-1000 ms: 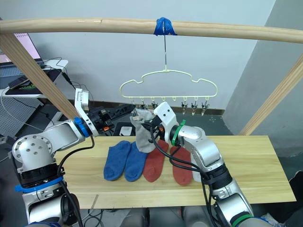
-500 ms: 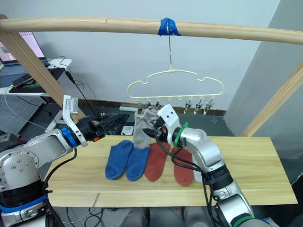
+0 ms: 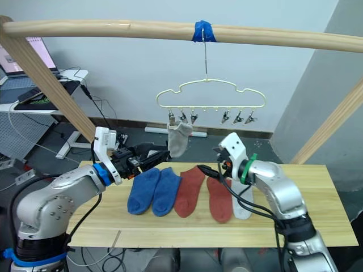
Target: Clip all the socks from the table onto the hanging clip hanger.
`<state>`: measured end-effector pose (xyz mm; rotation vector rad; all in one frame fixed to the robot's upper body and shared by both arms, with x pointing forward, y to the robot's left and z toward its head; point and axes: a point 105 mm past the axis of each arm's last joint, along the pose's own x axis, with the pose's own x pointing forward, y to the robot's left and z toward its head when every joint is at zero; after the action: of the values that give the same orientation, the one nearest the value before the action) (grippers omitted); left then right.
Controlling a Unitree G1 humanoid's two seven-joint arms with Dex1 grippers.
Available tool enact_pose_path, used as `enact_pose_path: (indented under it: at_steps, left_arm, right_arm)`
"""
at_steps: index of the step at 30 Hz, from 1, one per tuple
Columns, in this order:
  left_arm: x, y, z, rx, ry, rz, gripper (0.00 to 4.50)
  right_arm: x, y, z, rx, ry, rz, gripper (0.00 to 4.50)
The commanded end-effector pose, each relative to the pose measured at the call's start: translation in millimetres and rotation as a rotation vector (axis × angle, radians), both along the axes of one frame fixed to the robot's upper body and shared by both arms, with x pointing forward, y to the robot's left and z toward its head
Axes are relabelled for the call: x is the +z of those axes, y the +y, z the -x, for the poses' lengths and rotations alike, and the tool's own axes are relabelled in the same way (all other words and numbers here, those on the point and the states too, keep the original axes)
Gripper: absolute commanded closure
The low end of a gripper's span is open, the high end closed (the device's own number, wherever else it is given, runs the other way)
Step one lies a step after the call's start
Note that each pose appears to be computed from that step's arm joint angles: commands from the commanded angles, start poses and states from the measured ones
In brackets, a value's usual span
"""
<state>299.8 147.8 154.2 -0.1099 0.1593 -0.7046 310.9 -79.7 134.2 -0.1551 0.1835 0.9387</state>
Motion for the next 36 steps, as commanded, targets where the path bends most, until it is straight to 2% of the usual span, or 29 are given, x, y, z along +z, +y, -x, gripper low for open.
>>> enact_pose_path:
  at_steps: [1,6,9,14,18,23,36]
  left_arm:
    - [14,-14,-5,-0.016,-0.167,-0.019,0.0]
    - [19,-28,-15,-0.011,-0.27,-0.013,0.0]
    - [22,-36,-18,-0.027,-0.325,-0.005,0.52]
    - [13,-40,-29,0.01,-0.34,-0.029,2.05]
    - [5,-47,-37,0.031,-0.331,-0.007,2.05]
    - [0,-52,-63,0.092,-0.34,0.014,2.05]
    - [3,-49,-105,0.222,-0.38,0.041,2.05]
  right_arm:
    - [34,-2,13,0.03,-0.079,-0.066,0.02]
    - [46,1,18,0.028,-0.102,-0.104,0.02]
    - [49,1,18,0.012,-0.107,-0.114,0.0]
    - [49,-2,15,-0.027,-0.117,-0.11,0.0]
    - [50,-3,13,-0.044,-0.121,-0.116,0.0]
    - [51,-3,10,-0.057,-0.128,-0.117,0.0]
    - [51,-8,6,-0.08,-0.14,-0.105,0.0]
